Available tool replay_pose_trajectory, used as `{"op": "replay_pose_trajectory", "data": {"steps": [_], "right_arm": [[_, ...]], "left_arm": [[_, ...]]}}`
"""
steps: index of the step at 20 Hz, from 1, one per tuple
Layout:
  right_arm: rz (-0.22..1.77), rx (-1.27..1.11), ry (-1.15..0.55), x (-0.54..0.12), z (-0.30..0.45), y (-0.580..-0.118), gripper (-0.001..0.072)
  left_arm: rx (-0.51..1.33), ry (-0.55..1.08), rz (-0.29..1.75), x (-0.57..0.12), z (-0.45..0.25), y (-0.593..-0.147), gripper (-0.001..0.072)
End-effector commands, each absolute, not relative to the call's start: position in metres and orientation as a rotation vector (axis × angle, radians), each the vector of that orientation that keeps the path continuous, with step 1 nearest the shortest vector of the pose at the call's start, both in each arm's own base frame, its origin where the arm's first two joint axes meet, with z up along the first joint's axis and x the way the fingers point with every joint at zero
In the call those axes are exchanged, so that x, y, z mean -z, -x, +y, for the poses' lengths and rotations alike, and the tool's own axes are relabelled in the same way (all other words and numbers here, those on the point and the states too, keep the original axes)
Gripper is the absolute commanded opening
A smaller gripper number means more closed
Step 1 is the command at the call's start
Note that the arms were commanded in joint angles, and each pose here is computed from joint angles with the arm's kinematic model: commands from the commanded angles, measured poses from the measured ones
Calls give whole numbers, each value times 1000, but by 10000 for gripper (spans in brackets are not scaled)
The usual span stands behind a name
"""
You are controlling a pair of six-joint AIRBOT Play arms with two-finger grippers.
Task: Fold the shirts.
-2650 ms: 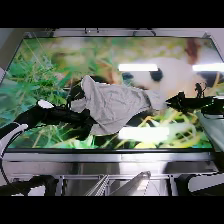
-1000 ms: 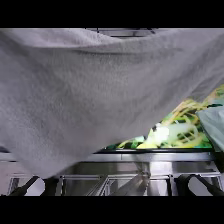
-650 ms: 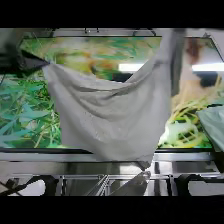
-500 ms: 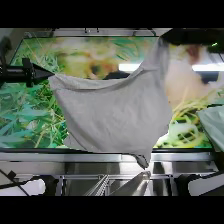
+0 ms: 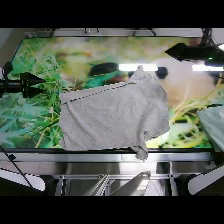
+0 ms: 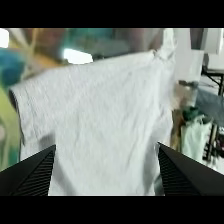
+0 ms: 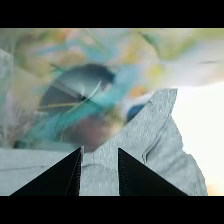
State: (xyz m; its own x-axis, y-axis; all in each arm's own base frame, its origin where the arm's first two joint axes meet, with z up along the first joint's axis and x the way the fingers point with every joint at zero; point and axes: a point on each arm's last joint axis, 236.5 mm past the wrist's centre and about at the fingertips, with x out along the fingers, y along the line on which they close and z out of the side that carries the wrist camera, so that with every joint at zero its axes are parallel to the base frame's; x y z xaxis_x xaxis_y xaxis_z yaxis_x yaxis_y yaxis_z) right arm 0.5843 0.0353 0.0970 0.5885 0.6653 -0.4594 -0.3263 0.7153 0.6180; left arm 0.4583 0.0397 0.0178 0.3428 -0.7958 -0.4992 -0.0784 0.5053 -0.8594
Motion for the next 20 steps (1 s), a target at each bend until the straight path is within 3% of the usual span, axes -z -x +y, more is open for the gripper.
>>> {"op": "replay_pose_trajectory", "data": {"steps": [1,5,7,8,9,13,15,20], "right_arm": [[995,-693,-607,-91,5,-505,252],[1103,-691,-735,-74,-6,-442,249],[1081,-636,-766,-62,-9,-420,243],[1066,-603,-786,-57,-10,-411,244],[1038,-589,-803,-55,-7,-402,244],[925,-648,-822,-64,20,-377,244],[860,-684,-826,-77,29,-374,244],[808,-704,-758,-103,35,-365,244]], "left_arm": [[576,967,1318,-21,44,-415,694],[425,920,1561,28,25,-319,697],[326,967,1568,48,11,-294,695],[299,991,1617,56,3,-274,647],[302,1014,1681,60,-12,-253,506],[269,947,1920,84,-31,-186,481],[238,874,1961,97,-29,-177,482],[263,763,1973,115,-31,-206,482]]}}
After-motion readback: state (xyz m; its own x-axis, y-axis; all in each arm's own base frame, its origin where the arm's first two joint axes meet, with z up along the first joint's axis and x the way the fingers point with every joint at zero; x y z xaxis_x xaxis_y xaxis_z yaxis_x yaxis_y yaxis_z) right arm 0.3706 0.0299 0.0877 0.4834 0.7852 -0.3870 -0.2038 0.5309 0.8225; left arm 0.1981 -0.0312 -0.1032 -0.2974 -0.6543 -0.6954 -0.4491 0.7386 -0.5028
